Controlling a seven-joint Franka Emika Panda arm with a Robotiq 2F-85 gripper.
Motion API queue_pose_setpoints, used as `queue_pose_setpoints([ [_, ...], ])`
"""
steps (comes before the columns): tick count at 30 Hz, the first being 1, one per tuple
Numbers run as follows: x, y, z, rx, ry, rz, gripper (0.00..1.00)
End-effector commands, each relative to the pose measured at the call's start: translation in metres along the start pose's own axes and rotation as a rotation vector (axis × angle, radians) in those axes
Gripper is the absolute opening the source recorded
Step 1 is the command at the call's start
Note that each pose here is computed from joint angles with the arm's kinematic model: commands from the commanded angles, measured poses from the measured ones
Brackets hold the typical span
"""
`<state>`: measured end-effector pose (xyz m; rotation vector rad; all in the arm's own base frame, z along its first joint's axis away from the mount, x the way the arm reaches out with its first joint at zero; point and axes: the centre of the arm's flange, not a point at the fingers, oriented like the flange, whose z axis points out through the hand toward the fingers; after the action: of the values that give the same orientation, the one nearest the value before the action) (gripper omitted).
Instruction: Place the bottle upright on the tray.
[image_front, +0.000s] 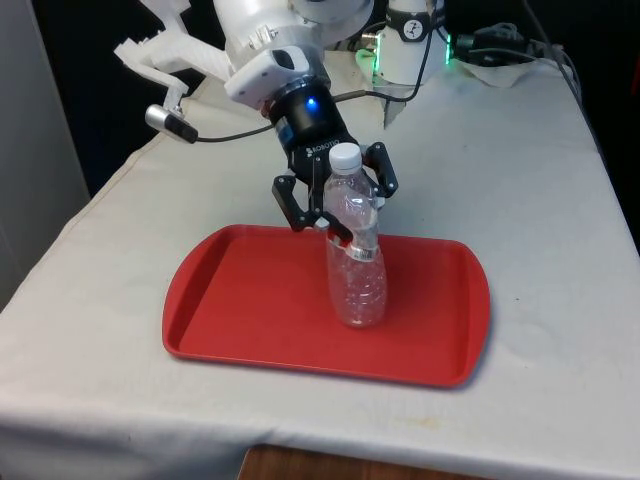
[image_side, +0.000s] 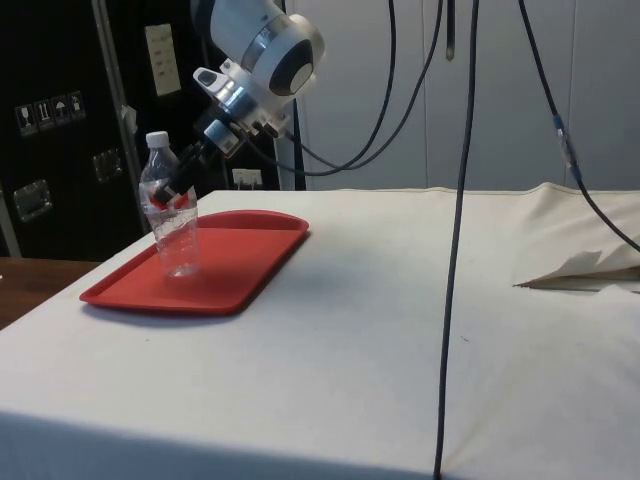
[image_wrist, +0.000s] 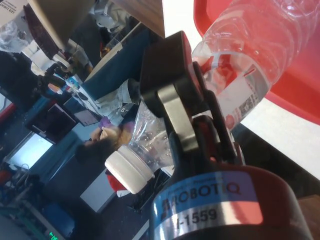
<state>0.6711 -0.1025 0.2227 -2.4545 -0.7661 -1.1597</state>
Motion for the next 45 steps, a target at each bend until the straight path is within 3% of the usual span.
queue_pose_setpoints([
  [1, 0.0002, -0.0004, 0.0003, 0.000, 0.000, -0.001, 0.00],
  [26, -0.0019, -0.0012, 0.0024, 0.006, -0.002, -0.002, 0.00],
  [32, -0.0017, -0.0016, 0.0028, 0.009, 0.000, -0.001, 0.35],
  [33, -0.0017, -0.0015, 0.0026, 0.007, -0.001, -0.003, 0.35],
  [34, -0.0017, -0.0015, 0.0026, 0.007, -0.001, -0.003, 0.51],
  [40, -0.0016, -0.0016, 0.0027, 0.008, -0.001, -0.003, 0.98],
  [45, -0.0016, -0.0016, 0.0027, 0.008, -0.001, -0.003, 1.00],
])
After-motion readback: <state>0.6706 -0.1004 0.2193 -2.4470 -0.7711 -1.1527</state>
